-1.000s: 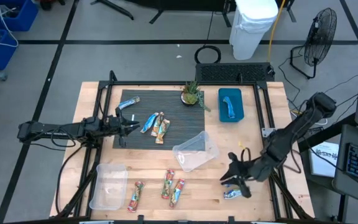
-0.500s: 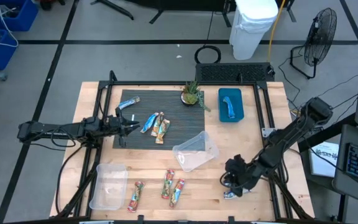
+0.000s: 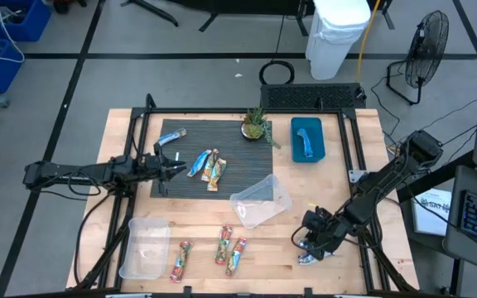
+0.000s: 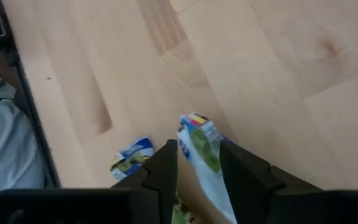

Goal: Pick and place Granola Bars by type
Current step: Put the top blue granola bar into the blue bin, then move the blue granola bar to the middle right of the table

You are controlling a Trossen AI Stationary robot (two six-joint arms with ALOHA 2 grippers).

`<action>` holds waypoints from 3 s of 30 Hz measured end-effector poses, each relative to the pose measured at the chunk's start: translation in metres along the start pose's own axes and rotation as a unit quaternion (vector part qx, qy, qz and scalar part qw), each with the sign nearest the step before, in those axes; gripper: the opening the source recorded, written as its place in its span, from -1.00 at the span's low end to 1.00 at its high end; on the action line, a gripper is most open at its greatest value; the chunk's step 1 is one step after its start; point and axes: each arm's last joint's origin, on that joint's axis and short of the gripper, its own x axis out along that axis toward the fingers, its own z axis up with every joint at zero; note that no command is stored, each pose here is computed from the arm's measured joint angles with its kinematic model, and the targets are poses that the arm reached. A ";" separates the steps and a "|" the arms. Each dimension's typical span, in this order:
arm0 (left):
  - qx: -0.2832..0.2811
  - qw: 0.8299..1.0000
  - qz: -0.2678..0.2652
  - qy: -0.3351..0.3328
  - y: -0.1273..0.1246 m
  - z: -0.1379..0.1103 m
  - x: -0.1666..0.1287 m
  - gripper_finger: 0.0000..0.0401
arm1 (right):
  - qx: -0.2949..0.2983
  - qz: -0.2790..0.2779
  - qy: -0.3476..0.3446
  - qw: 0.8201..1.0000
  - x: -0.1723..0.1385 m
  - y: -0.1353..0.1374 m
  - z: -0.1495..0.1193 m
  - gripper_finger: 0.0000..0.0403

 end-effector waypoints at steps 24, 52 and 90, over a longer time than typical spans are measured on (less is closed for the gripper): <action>0.000 1.000 0.000 0.000 0.000 0.000 0.000 -0.62 | 0.030 0.072 0.005 0.997 0.011 -0.007 -0.005 -0.37; 0.000 1.000 0.000 0.000 0.000 0.000 0.000 -0.62 | 0.039 0.047 0.038 0.997 0.011 -0.012 -0.009 -0.38; 0.000 1.000 0.000 0.000 0.000 0.000 0.000 -0.62 | -0.096 -0.022 -0.083 0.992 0.028 -0.055 -0.012 -1.00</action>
